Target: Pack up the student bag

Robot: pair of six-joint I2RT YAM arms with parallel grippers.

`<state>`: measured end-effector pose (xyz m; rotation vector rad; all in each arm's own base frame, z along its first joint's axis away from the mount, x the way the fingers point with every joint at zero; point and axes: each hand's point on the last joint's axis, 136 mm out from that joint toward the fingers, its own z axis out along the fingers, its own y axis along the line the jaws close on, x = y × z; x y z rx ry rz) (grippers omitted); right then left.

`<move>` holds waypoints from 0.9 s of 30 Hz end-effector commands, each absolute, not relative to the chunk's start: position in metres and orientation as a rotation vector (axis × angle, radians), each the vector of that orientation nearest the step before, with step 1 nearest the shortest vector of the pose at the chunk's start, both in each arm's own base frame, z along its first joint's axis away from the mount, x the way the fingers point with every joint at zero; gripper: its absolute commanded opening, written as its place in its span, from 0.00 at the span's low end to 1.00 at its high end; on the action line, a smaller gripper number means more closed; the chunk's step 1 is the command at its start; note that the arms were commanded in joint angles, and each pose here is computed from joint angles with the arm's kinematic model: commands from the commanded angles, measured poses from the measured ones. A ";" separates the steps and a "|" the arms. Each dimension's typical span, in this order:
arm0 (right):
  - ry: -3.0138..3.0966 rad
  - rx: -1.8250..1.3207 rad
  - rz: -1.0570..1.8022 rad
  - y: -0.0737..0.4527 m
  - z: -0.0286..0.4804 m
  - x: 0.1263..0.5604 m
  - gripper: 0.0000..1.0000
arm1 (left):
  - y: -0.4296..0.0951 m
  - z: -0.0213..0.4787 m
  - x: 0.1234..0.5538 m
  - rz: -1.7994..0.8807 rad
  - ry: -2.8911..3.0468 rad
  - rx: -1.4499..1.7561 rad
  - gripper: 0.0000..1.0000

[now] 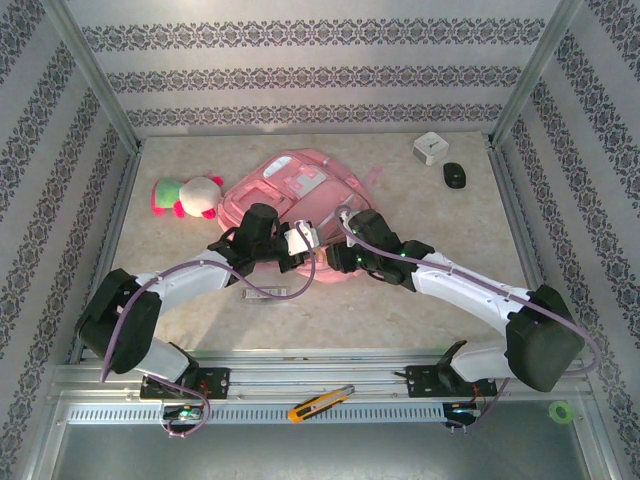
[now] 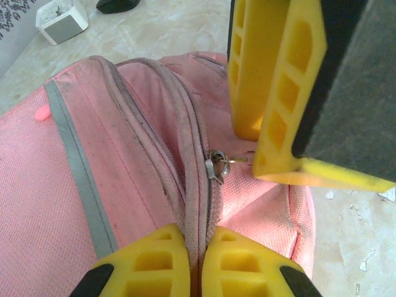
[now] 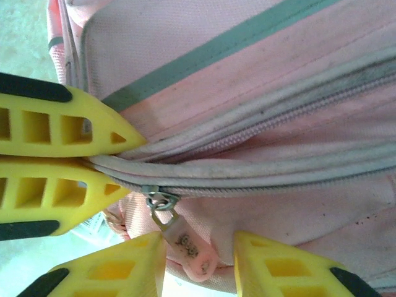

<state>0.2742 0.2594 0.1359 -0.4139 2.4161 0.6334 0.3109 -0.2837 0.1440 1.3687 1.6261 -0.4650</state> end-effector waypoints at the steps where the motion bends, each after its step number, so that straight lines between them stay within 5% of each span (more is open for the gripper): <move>1: 2.404 -0.466 0.683 0.269 0.134 0.268 0.34 | -0.298 0.198 0.314 -0.513 1.436 1.316 0.00; 8: 2.424 -0.472 0.594 0.270 0.130 0.280 0.34 | -0.299 0.204 0.313 -0.522 1.425 1.311 0.00; 15: 2.413 -0.470 0.532 0.249 0.137 0.277 0.00 | -0.285 0.191 0.314 -0.458 1.454 1.360 0.00; 27: 2.444 -0.520 0.844 0.236 0.133 0.267 0.00 | -0.227 0.159 0.298 -0.377 1.522 1.523 0.00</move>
